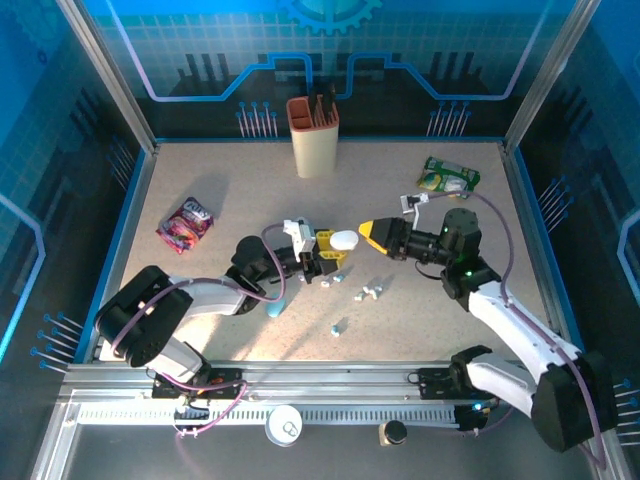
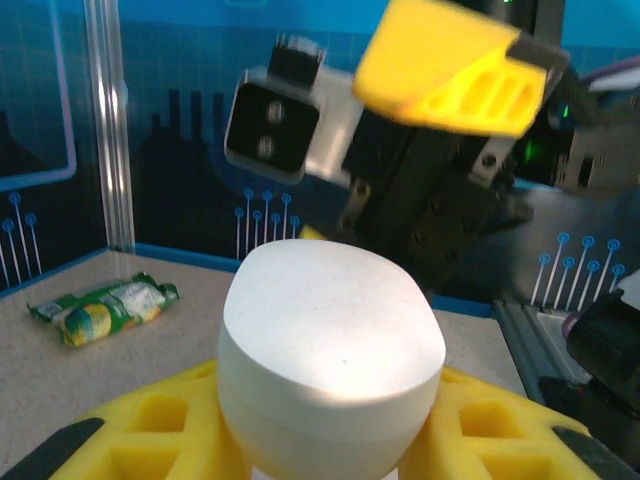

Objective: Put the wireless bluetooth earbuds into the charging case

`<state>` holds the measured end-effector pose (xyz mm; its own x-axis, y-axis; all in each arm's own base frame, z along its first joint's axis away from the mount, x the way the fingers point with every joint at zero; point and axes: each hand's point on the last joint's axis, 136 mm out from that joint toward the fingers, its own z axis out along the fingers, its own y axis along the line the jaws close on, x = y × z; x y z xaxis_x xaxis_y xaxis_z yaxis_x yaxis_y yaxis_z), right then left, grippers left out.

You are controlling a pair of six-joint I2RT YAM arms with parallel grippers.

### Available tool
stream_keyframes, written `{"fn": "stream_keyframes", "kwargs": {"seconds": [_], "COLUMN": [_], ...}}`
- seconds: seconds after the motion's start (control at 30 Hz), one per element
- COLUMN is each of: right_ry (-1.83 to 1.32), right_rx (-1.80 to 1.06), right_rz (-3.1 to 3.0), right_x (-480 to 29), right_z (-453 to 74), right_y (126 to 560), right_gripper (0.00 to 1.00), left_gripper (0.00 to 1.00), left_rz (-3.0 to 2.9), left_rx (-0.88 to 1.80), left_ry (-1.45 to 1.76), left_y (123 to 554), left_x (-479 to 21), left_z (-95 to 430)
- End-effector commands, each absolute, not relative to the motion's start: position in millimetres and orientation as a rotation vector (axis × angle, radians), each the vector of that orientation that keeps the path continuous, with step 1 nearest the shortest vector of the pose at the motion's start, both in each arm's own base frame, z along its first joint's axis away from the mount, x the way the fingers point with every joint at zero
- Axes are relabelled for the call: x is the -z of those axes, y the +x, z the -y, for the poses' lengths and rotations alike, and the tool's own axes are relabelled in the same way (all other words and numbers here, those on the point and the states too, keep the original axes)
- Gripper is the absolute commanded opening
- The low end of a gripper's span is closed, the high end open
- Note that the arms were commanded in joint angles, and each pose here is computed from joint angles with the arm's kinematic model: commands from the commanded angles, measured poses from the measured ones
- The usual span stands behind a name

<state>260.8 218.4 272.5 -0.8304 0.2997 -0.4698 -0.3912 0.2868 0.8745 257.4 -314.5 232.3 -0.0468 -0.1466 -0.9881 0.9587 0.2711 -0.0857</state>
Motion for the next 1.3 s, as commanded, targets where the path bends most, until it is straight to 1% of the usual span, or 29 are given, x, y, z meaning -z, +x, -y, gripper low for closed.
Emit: {"fn": "stream_keyframes", "kwargs": {"seconds": [0.0, 0.2, 0.33, 0.4, 0.53, 0.8, 1.27], "right_ry": [-0.374, -0.884, -1.099, -1.147, -1.144, -1.109, -0.92], "right_rx": [-1.23, -0.874, -0.629, -0.562, -0.551, -0.493, -0.519], "right_rz": [-2.079, -1.88, -1.851, -1.822, -1.807, -1.812, -1.801], "right_x": [-253.0, -263.9, -244.6, -251.1, -253.1, -256.2, -277.5], "right_z": [-202.9, -217.4, -225.5, -230.4, -237.4, -233.2, -219.4], "right_y": [251.8, 224.8, 221.0, 224.2, 230.6, 239.9, 259.0], "right_gripper": [0.81, 0.91, 0.94, 0.95, 0.95, 0.95, 0.95], "left_gripper": [0.35, 0.35, 0.35, 0.35, 0.35, 0.35, 0.34], "left_rz": [-1.255, -1.28, -1.289, -1.286, -1.281, -1.269, -1.258], "left_rx": [1.141, 1.218, 1.242, 1.241, 1.246, 1.258, 1.256], "left_ry": [0.933, 0.982, 1.02, 1.029, 1.034, 1.043, 1.044], "left_y": [239.6, 222.8, 214.8, 213.9, 212.3, 210.0, 211.1], "left_x": [-230.4, -224.4, -222.4, -222.5, -224.2, -225.1, -219.6], "left_z": [314.2, 313.5, 313.5, 313.5, 313.5, 313.8, 314.3]}}
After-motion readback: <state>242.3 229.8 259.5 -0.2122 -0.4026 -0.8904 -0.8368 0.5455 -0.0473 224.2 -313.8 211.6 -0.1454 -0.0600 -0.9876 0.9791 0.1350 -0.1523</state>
